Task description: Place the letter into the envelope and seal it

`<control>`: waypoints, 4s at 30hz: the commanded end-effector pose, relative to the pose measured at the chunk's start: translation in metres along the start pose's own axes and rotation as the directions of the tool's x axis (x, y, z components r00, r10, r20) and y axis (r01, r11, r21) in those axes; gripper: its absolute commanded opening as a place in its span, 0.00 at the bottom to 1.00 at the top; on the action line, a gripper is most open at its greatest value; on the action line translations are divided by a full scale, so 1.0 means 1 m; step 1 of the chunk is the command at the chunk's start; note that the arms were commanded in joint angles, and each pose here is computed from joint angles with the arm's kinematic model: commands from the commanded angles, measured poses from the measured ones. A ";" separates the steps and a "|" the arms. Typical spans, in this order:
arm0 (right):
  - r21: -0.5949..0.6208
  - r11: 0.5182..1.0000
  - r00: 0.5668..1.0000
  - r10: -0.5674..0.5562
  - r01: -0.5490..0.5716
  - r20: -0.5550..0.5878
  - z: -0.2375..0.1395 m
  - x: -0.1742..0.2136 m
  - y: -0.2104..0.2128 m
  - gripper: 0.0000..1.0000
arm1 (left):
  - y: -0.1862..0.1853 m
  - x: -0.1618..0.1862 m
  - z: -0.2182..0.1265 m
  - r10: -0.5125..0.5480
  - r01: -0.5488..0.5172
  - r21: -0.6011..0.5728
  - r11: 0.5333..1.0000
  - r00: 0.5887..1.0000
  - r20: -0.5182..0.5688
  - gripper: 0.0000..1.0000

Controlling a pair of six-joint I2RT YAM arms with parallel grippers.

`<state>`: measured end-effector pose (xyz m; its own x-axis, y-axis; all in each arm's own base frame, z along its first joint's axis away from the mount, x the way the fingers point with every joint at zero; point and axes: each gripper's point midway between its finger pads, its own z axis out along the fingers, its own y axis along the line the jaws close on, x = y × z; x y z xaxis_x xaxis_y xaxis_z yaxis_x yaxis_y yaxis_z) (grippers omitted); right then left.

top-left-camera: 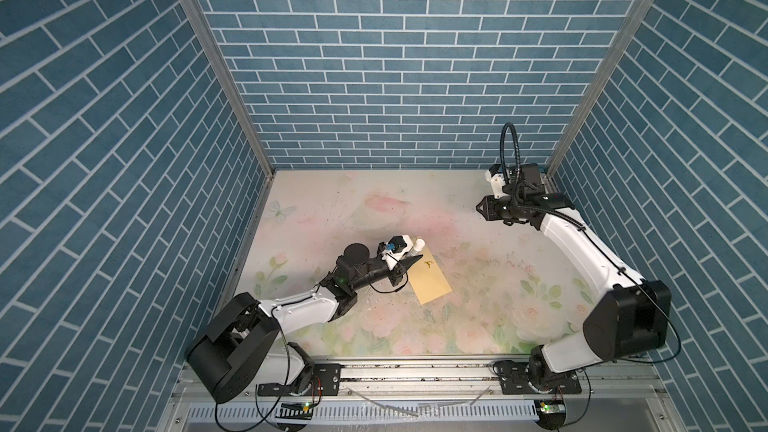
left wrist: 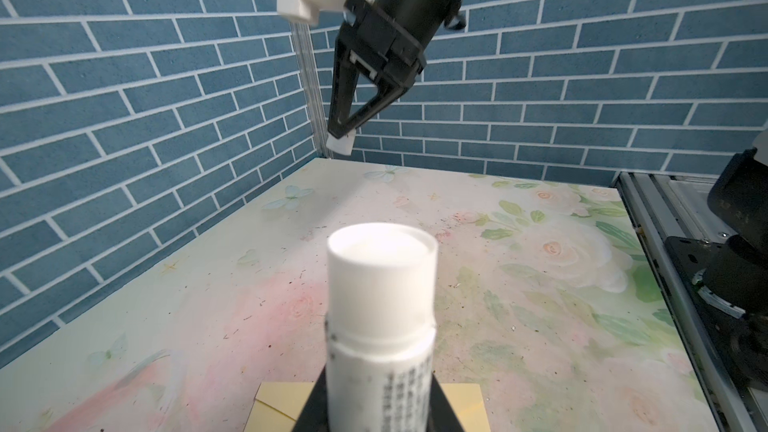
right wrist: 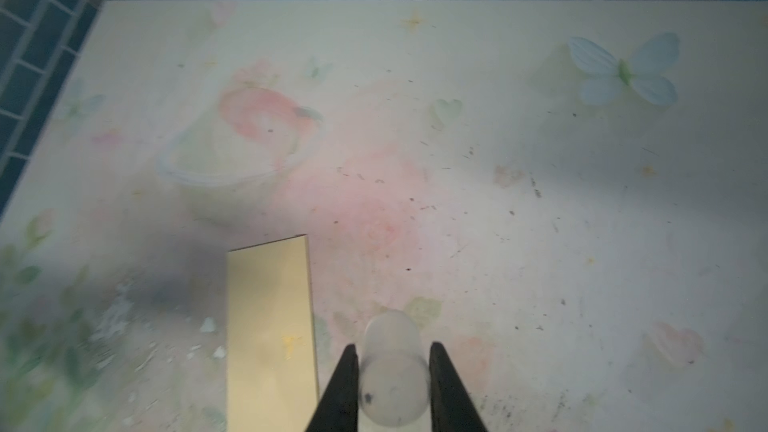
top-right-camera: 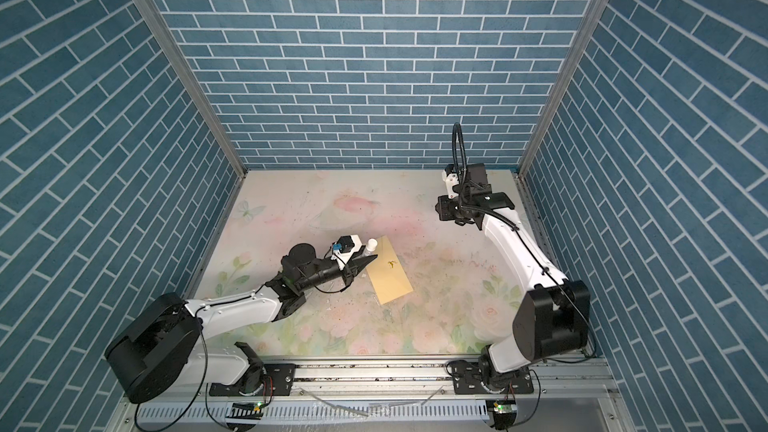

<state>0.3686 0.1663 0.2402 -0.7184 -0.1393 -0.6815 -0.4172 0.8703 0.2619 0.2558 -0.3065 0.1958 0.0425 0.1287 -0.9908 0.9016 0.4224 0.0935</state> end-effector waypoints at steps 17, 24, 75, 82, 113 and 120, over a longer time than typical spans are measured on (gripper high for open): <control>-0.508 0.854 0.978 -0.185 0.109 -0.101 -0.052 0.064 0.162 0.18 | -0.010 -0.010 0.005 0.007 -0.010 0.079 0.997 0.999 0.041 0.00; -0.531 0.840 0.972 -0.205 0.114 -0.117 -0.045 0.070 0.173 0.18 | -0.011 -0.011 0.005 0.007 -0.011 0.083 0.996 0.999 0.045 0.00; -0.530 0.824 0.934 -0.323 0.201 -0.149 -0.021 0.088 0.201 0.18 | -0.016 -0.010 0.008 -0.005 0.001 0.108 0.994 0.999 0.042 0.00; -0.496 0.835 0.910 -0.371 0.239 -0.185 -0.014 0.097 0.201 0.16 | -0.015 -0.011 0.008 -0.003 -0.002 0.106 0.994 0.999 0.046 0.00; -0.487 0.870 0.817 -0.330 0.069 -0.473 0.063 0.211 0.201 0.06 | 0.000 -0.039 0.001 0.002 -0.004 0.006 1.000 0.981 0.193 0.00; -0.497 0.864 0.838 -0.330 0.082 -0.435 0.065 0.200 0.207 0.05 | 0.003 -0.037 0.000 -0.014 0.016 -0.009 1.000 0.983 0.185 0.00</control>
<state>0.2290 0.3501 0.1578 -0.6576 -0.5026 -0.5612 -0.7483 0.5222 0.4092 0.2457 -0.2880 0.0991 -0.2622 0.2658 -0.9277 0.8709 0.4794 -0.1088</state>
